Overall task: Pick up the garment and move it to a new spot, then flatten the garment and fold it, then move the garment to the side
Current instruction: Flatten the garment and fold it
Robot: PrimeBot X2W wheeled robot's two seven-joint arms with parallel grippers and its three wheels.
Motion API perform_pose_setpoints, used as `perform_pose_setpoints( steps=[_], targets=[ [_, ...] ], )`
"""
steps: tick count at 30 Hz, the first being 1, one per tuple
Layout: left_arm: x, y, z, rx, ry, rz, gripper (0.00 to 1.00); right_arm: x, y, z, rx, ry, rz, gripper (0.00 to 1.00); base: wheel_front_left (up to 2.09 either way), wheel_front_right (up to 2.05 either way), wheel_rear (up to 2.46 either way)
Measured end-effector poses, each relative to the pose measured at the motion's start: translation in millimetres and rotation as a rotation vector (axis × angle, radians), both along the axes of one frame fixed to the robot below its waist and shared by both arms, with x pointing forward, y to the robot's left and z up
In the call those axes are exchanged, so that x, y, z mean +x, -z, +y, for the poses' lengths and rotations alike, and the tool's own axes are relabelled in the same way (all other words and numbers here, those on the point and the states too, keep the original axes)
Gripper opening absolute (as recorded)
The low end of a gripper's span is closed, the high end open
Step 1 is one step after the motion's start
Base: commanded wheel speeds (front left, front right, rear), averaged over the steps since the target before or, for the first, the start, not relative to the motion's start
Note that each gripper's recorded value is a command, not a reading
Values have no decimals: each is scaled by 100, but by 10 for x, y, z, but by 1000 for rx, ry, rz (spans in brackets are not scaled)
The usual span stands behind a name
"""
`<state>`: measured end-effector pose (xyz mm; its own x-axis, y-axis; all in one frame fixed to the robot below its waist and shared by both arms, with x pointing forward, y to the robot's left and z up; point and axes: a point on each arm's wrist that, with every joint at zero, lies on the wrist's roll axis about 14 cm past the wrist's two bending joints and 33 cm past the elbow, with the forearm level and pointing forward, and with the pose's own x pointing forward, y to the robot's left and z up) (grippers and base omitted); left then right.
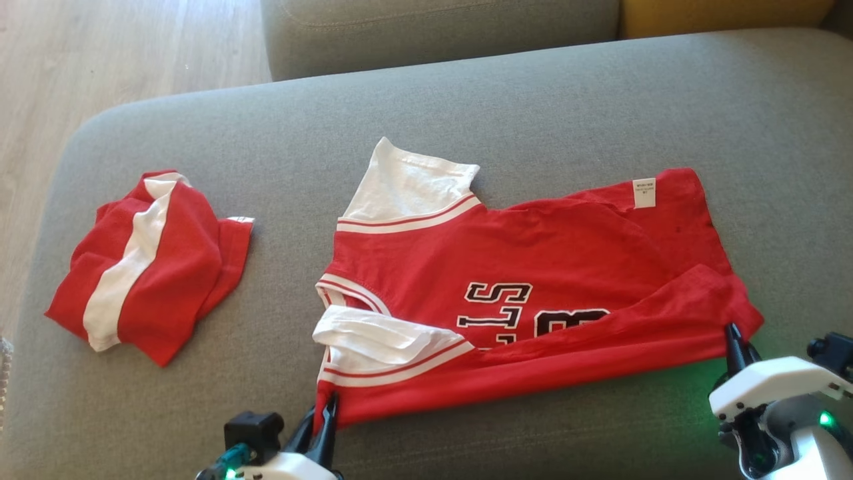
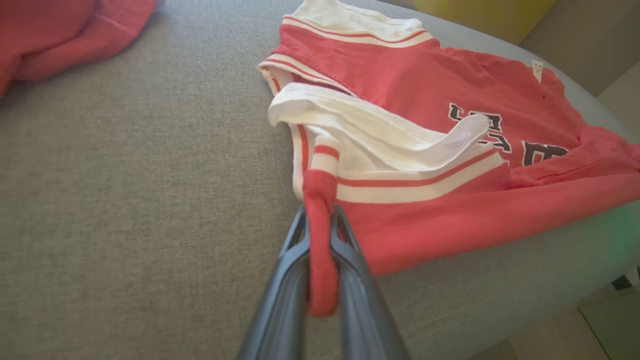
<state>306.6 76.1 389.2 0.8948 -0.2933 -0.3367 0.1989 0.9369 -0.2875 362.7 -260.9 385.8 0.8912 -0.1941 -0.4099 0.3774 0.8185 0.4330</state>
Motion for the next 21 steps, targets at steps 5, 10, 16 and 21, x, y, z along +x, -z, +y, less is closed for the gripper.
perform_pose_setpoints(
  steps=[5,10,16,21],
  targets=[
    [24,-19,78,17,-33,-8,100,-22,-74,-54,-29,1,-7,100,0,0,0],
    [132,-164,171,6,-88,-70,100,18,-323,-110,-130,-29,-67,100,0,0,0],
    [415,-574,349,-21,-170,-214,100,227,-972,152,-234,-122,-285,100,0,0,0],
    [622,-1049,462,-42,-205,-367,100,269,-1506,491,-361,-216,-487,100,0,0,0]
  ],
)
